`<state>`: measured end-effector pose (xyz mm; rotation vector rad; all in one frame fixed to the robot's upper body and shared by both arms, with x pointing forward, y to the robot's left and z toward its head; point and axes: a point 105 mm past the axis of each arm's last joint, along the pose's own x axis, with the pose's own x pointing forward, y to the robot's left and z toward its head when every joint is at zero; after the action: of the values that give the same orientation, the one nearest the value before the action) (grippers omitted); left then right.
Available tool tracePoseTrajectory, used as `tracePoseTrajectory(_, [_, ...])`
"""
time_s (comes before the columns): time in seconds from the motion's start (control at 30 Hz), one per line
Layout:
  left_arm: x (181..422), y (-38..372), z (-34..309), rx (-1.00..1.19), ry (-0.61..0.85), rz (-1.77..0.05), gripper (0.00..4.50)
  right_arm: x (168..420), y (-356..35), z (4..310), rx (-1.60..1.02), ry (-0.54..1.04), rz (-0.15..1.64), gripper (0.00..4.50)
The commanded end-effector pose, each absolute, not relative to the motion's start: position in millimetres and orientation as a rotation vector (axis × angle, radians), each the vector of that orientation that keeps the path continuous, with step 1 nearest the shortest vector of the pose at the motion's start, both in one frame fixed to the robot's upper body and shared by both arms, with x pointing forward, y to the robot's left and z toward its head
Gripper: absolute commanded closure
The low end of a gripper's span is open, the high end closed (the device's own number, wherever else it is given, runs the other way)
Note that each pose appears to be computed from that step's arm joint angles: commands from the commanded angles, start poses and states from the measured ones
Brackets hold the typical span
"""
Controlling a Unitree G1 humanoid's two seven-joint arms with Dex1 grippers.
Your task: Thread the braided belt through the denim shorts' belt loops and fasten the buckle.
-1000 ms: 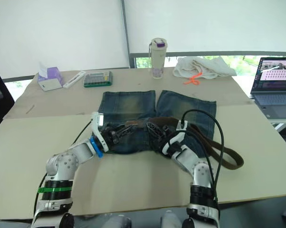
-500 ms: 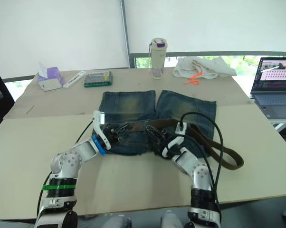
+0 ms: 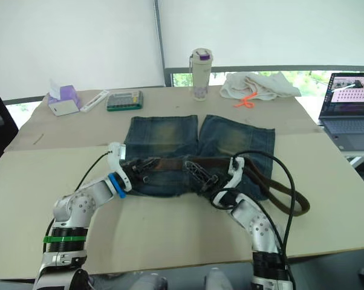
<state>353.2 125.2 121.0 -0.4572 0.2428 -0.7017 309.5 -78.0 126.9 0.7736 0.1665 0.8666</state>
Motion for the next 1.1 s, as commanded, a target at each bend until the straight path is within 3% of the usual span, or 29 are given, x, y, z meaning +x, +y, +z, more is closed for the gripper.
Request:
tracePoseTrajectory(0.03, [351.7, 140.8, 132.3, -0.401, 0.203, -0.687, 4.50, 300.4, -73.1, 144.5, 0.718, 0.094, 0.943, 0.04])
tracePoseTrajectory(0.2, [354.5, 177.6, 139.7, -0.355, 0.185, -0.602, 4.50, 295.6, -77.6, 140.5, 0.653, 0.104, 0.948, 0.04])
tracePoseTrajectory(0.4, [350.7, 213.4, 142.2, -0.303, 0.182, -0.524, 4.50, 296.4, -117.5, 125.8, 0.529, 0.138, 0.852, 0.04])
tracePoseTrajectory(0.73, [347.4, 199.6, 141.4, -0.311, 0.180, -0.562, 4.50, 293.3, -248.2, 118.5, 0.077, 0.299, 0.518, 0.04])
tracePoseTrajectory(1.1, [348.7, 182.4, 141.8, -0.330, 0.175, -0.600, 4.50, 289.2, -234.6, 100.5, 0.057, 0.402, 0.578, 0.04])
